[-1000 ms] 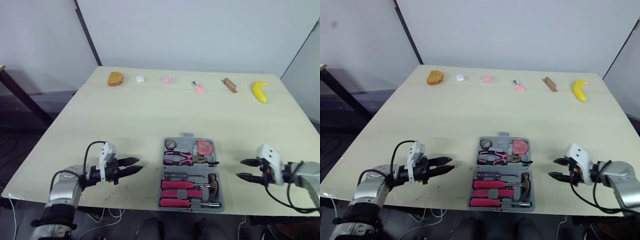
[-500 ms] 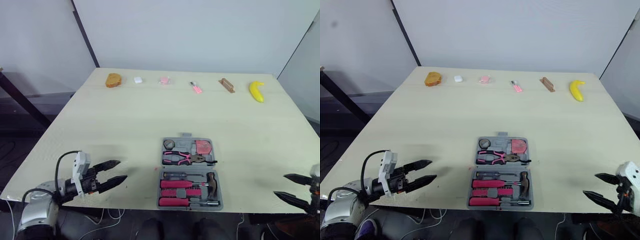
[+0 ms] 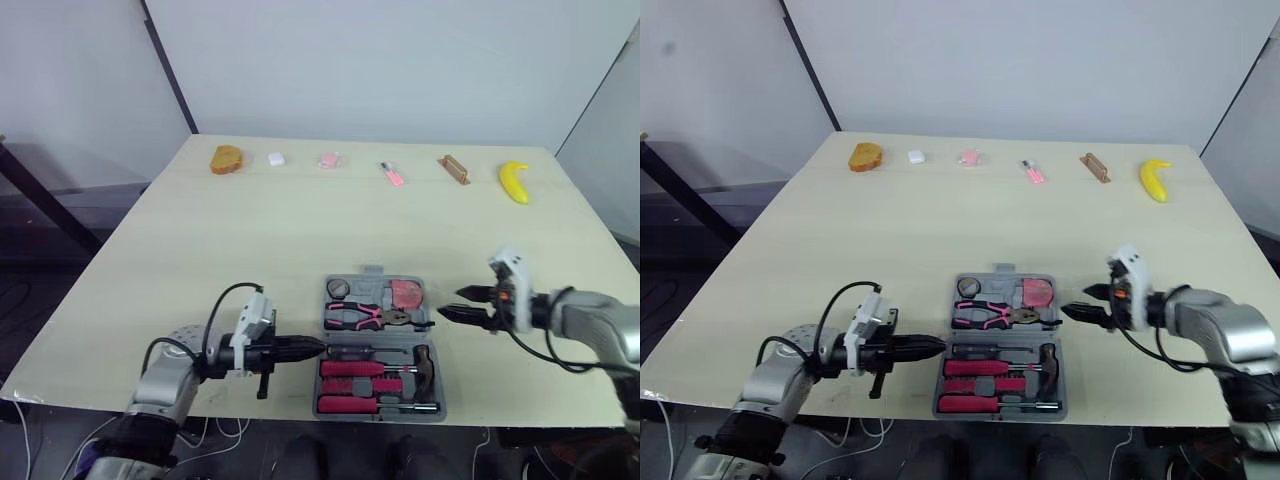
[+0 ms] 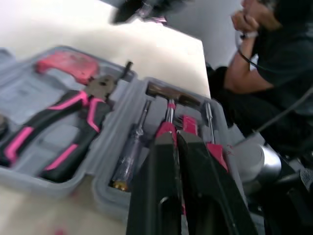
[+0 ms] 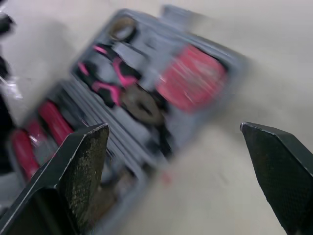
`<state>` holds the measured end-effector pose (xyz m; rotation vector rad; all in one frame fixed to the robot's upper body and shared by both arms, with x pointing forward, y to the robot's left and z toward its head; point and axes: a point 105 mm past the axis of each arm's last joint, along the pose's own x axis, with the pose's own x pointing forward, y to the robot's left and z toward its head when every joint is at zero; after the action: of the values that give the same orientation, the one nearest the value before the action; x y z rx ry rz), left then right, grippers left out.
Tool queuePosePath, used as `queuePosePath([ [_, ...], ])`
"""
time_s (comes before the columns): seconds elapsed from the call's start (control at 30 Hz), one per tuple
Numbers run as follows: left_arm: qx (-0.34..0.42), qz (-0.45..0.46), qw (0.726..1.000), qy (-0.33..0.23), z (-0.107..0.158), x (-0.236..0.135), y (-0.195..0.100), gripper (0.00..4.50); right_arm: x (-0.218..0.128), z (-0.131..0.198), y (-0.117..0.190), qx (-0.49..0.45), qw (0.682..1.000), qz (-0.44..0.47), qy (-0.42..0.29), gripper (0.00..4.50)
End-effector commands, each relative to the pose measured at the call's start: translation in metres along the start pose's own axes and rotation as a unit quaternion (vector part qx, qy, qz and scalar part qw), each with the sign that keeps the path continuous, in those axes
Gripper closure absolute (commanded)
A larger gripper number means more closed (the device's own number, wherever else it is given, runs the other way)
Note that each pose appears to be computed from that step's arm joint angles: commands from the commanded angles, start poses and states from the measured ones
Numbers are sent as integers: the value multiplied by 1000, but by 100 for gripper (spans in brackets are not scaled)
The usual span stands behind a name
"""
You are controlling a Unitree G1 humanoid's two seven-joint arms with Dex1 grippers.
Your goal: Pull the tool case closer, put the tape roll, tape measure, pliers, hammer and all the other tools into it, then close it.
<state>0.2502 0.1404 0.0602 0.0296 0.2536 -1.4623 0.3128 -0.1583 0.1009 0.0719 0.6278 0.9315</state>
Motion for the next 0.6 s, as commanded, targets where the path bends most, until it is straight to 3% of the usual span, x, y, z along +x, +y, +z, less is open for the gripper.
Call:
queuePosePath([
  [0.03, 10, -16, 1000, 20, -13, 5, -1, 447, 10, -1, -7, 19, 999, -1, 29, 0],
  [0.33, 8, 0, 997, 71, -52, 5, 8, 447, 31, -7, -25, 57, 995, -11, 86, 0],
  [0.6, 3, 1, 997, 80, -68, 5, 6, 447, 56, 3, -2, 88, 990, 68, 85, 0],
])
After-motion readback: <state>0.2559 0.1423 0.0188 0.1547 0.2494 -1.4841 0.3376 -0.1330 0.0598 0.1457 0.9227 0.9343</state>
